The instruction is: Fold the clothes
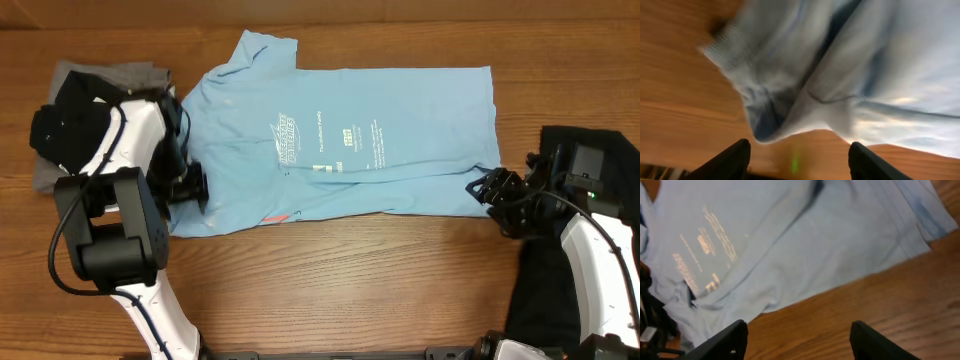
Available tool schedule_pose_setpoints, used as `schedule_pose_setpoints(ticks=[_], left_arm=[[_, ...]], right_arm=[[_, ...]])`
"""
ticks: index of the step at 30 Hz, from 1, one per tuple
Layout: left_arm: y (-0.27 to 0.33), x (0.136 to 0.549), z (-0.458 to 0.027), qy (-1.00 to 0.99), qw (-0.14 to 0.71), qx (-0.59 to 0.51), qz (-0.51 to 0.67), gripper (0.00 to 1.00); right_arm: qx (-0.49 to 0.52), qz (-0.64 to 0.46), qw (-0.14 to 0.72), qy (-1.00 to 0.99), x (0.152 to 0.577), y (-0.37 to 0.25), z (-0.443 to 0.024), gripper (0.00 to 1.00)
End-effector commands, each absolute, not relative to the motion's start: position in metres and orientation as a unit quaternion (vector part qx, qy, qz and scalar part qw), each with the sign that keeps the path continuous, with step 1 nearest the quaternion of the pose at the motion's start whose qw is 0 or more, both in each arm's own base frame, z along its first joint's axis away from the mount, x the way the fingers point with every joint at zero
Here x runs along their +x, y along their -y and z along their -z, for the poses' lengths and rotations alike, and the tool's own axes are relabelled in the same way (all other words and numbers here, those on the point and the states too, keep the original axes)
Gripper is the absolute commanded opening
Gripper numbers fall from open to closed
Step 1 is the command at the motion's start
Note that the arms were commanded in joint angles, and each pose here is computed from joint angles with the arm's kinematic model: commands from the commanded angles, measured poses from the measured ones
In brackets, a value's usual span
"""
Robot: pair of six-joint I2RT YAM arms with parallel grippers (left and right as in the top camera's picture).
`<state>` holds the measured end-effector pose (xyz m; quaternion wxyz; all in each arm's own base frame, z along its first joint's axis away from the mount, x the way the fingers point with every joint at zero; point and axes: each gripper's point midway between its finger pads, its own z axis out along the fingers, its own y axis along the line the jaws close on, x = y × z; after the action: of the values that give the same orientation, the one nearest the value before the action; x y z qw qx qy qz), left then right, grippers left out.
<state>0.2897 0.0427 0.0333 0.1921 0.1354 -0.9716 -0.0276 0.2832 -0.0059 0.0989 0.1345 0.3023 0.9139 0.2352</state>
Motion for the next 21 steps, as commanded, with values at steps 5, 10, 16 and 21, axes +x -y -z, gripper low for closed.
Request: schedule_pose_setpoints(ticks=[5, 10, 16, 21], left_arm=[[-0.047, 0.27, -0.004, 0.968, 0.194, 0.155, 0.046, 0.31], [-0.066, 0.269, -0.006, 0.965, 0.189, 0.151, 0.098, 0.04], [-0.075, 0.268, -0.007, 0.963, 0.188, 0.165, 0.102, 0.04], [-0.084, 0.269, -0.009, 0.961, 0.185, 0.173, 0.11, 0.04]], right_arm=[[0.339, -0.177, 0.103, -0.918, 0.282, 0.028, -0.073, 0.73], [0.349, -0.174, 0.052, -0.92, 0.28, 0.028, -0.041, 0.66], [0.392, -0.1, 0.055, -0.913, 0.287, 0.057, -0.012, 0.63], [0.398, -0.101, 0.075, -0.909, 0.301, 0.063, -0.005, 0.48]])
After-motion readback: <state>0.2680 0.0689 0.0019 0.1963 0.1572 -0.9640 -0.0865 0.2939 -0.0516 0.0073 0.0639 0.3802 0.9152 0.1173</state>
